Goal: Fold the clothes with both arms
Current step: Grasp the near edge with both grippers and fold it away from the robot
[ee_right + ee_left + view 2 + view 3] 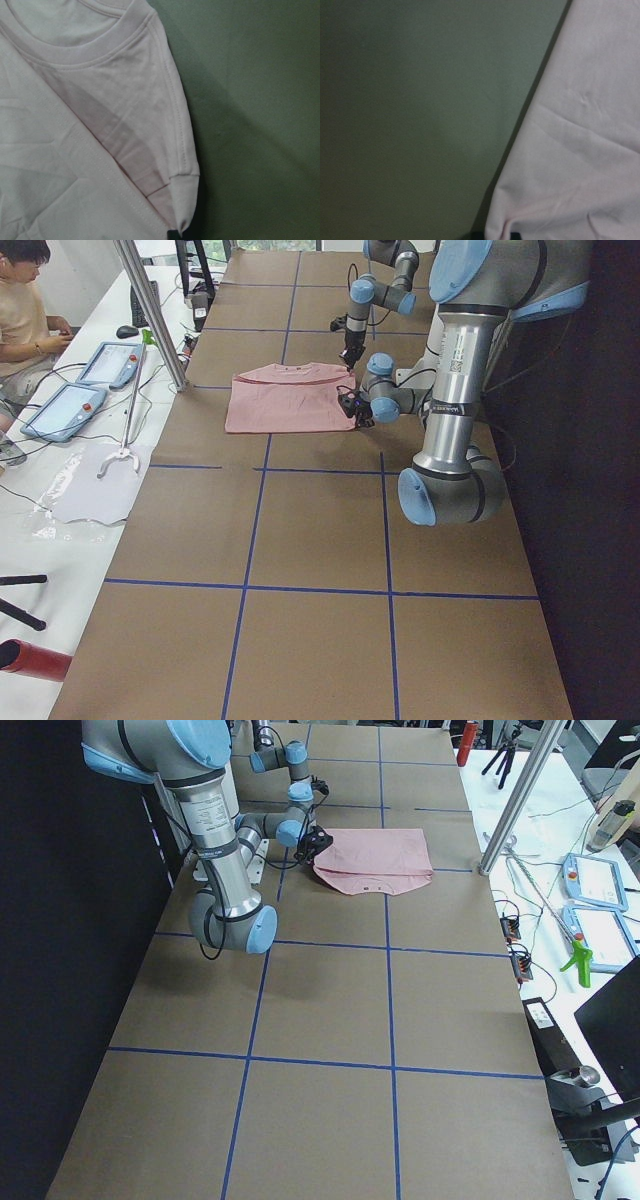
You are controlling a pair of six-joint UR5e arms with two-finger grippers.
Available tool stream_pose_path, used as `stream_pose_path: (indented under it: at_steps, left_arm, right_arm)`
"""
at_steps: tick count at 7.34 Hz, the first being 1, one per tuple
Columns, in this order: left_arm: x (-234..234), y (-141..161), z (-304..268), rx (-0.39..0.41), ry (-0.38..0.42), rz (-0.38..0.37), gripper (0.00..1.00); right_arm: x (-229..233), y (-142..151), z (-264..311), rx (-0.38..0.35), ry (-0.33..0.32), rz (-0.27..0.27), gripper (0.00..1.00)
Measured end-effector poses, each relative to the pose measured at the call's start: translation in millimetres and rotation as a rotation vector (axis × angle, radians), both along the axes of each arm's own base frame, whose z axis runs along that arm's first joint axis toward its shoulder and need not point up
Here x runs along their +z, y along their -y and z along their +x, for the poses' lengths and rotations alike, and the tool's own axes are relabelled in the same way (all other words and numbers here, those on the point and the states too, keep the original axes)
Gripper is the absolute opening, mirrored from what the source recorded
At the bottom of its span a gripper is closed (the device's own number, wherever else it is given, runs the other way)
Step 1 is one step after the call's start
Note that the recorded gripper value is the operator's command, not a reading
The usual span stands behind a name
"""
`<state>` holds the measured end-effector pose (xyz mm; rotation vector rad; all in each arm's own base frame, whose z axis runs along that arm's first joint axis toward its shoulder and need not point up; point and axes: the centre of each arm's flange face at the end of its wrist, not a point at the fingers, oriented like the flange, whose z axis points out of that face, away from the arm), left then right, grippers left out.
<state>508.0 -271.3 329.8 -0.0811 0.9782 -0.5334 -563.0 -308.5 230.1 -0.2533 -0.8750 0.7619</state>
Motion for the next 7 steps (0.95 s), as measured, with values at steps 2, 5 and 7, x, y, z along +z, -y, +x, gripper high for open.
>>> stream_pose_path:
  at_steps: [2,5,7]
  left_arm:
    - [-44.0,-8.0,-27.6,0.015,-0.016,0.002,0.00]
    - [-113.2,56.5,-86.8,0.004,-0.047,0.080,0.00]
    - [-125.6,149.7,-89.6,-0.050,0.011,0.139,0.00]
  right_arm:
    - [-18.7,-20.3,34.2,0.001,0.032,-0.001,0.00]
    - [-58.9,-7.2,106.5,0.070,0.059,0.010,0.00]
    - [-71.6,77.5,113.2,0.166,0.020,0.045,0.00]
